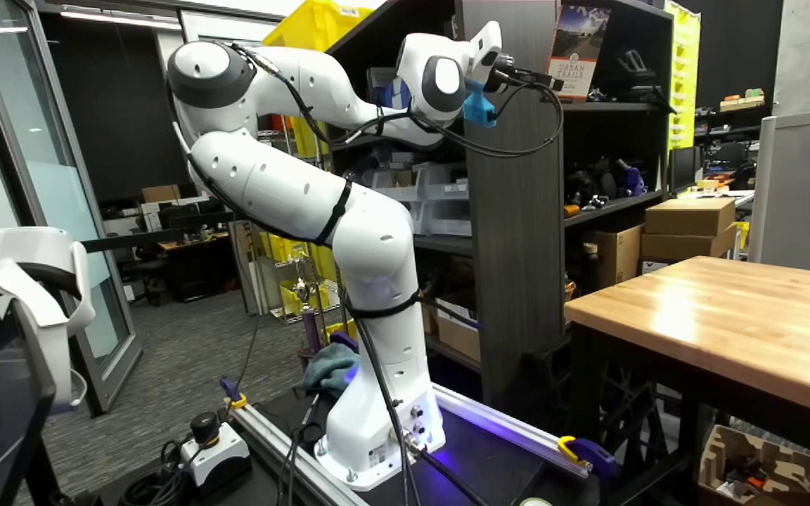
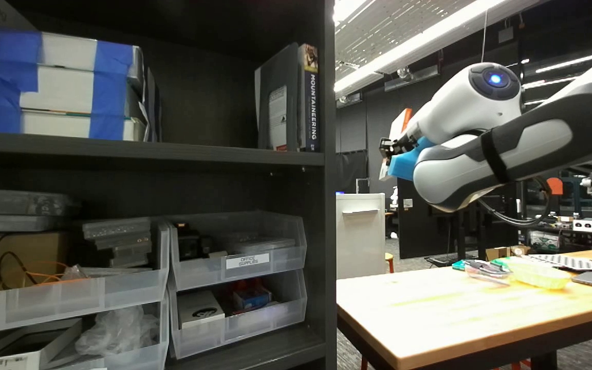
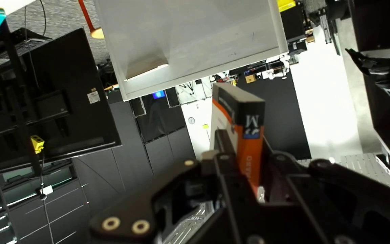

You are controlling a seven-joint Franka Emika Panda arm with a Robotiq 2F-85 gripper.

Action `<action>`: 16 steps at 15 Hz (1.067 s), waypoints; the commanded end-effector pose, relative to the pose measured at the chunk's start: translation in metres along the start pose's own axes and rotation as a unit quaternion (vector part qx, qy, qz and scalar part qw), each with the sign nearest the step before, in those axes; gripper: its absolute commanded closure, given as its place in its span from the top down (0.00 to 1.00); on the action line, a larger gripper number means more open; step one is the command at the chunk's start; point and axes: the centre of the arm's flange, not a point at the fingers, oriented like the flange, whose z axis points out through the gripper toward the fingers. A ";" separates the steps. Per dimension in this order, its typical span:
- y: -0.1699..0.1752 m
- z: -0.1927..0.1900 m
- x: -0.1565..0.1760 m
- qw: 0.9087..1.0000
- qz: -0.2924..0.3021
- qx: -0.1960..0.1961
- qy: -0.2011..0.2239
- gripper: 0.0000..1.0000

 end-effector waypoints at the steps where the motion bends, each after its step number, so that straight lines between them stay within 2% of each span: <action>1: 0.003 0.013 -0.008 1.000 -0.022 -0.004 0.010 0.04; 10: 0.011 0.036 -0.056 0.998 -0.060 -0.015 -0.027 0.04; 16: 0.018 0.049 -0.083 0.996 -0.064 -0.018 -0.060 0.04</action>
